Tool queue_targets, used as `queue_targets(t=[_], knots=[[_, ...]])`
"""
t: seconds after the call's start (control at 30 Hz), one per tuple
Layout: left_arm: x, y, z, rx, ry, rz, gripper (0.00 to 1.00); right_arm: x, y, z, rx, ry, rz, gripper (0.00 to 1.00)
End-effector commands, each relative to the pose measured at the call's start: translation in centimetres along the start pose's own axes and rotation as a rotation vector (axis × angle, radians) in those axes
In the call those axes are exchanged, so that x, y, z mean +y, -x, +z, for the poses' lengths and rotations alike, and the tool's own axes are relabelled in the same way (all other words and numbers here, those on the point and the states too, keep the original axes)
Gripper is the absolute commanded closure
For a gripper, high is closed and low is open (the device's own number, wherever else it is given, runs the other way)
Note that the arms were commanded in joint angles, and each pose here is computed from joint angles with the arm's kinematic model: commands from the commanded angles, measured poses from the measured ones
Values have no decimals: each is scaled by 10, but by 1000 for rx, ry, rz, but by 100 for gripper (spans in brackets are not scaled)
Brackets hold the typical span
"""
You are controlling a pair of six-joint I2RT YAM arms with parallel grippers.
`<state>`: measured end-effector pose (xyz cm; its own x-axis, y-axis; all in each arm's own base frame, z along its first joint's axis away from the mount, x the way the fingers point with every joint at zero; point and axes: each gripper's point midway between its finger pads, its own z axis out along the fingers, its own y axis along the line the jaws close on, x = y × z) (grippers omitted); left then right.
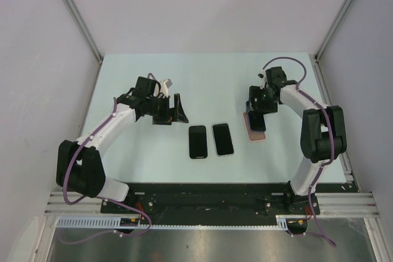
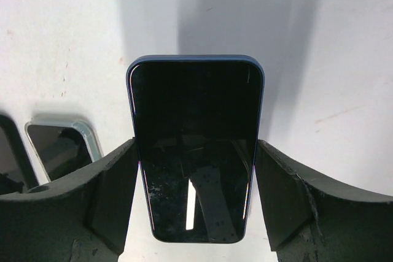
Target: Put the phone into the phone case
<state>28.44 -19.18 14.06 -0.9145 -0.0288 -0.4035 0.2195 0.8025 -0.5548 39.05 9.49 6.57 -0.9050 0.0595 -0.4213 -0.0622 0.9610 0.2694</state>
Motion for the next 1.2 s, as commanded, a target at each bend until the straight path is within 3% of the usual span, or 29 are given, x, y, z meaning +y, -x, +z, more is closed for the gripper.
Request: queue_targets(t=[0.0, 0.3, 0.57, 1.17], knots=[[-10, 11, -13, -65, -28, 33, 6, 12, 7, -5, -51, -36, -72, 41], [-10, 10, -11, -59, -32, 32, 6, 15, -10, 5, -19, -149, -167, 39], [-10, 10, -12, -61, -32, 30, 6, 0, -14, 8, -3, -245, -156, 36], [-11, 11, -15, -68, -29, 36, 6, 9, -45, 23, 85, -302, -188, 26]])
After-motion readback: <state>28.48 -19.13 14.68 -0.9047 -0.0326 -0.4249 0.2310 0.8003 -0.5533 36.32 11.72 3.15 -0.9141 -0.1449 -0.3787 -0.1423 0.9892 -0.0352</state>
